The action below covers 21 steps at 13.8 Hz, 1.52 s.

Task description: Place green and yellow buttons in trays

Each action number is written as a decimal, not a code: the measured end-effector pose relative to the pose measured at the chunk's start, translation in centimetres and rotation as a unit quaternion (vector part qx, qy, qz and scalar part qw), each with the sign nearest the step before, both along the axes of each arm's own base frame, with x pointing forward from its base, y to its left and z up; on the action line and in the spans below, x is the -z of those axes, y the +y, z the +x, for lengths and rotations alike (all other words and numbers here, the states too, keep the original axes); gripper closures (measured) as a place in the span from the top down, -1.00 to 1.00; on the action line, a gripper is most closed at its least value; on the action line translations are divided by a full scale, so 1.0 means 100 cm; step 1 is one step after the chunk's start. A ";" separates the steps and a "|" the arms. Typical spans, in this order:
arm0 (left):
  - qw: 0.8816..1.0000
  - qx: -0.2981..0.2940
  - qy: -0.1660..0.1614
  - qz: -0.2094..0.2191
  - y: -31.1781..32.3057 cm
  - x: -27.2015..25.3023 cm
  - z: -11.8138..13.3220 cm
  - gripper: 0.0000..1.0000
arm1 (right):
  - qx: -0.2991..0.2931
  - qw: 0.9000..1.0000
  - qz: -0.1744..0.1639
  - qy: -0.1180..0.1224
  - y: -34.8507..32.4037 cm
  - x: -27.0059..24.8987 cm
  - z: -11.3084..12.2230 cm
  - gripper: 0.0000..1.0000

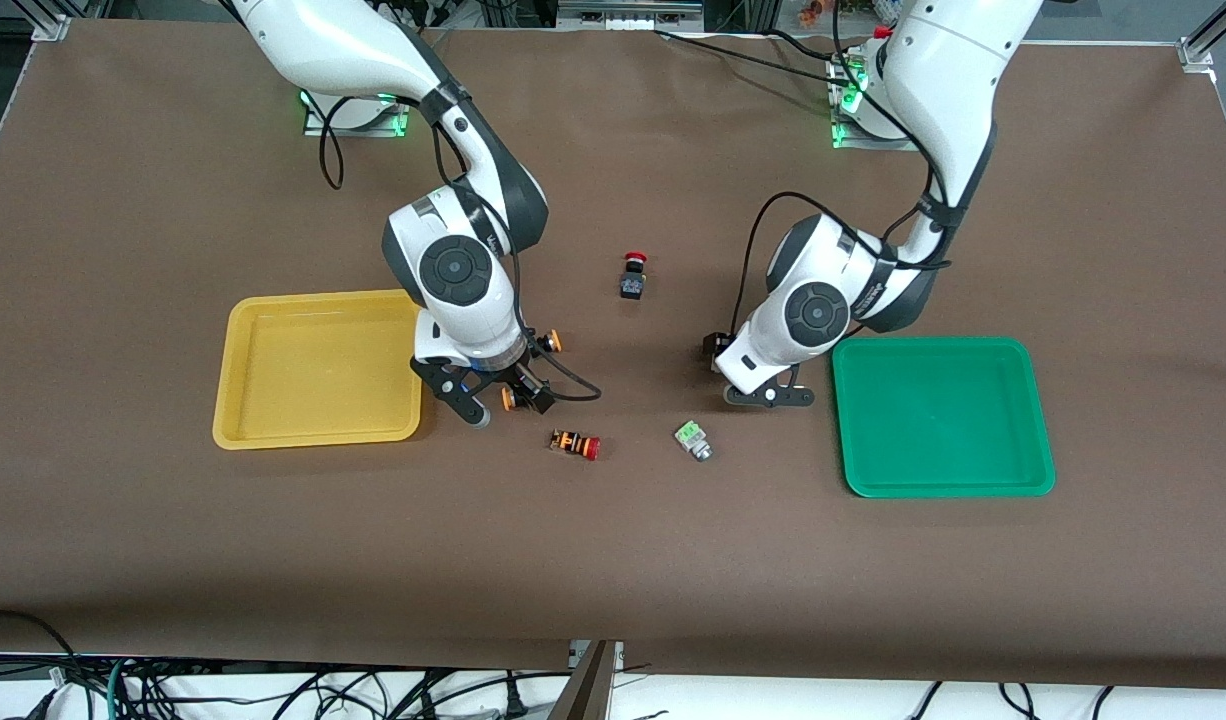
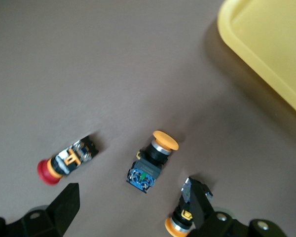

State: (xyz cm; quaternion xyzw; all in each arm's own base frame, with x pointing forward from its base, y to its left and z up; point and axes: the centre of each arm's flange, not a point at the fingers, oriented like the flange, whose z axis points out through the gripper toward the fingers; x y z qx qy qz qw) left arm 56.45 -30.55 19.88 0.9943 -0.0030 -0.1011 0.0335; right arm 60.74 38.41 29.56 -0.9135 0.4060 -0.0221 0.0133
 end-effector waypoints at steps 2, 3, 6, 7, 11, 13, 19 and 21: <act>1.000 -0.003 0.000 0.001 -0.011 0.013 -0.006 1.00 | 0.061 0.998 0.011 0.002 0.000 0.005 0.002 0.97; 1.000 -0.006 -0.002 0.002 -0.018 0.017 -0.010 1.00 | 0.090 0.996 0.014 0.004 -0.001 0.008 0.003 0.97; 1.000 -0.009 -0.006 0.001 -0.028 0.022 -0.015 0.87 | 0.170 0.985 0.013 0.012 -0.003 0.023 0.003 0.93; 1.000 -0.009 -0.007 0.001 -0.028 0.021 -0.014 0.63 | 0.189 0.982 0.010 0.016 -0.004 0.032 0.002 0.93; 1.000 -0.011 -0.009 0.001 -0.027 0.020 -0.012 -0.18 | 0.212 0.976 -0.006 0.048 -0.008 0.067 -0.012 0.90; 1.000 -0.013 -0.014 0.000 -0.026 0.013 -0.008 -0.17 | 0.213 0.975 -0.003 0.062 -0.001 0.075 -0.022 0.90; 0.999 -0.019 -0.008 0.030 0.032 -0.076 0.025 -0.17 | 0.202 0.975 -0.018 0.087 0.017 0.098 -0.054 0.90; 0.999 0.015 0.007 0.046 0.073 -0.111 0.041 -0.17 | 0.200 0.975 -0.025 0.093 0.017 0.105 -0.062 0.90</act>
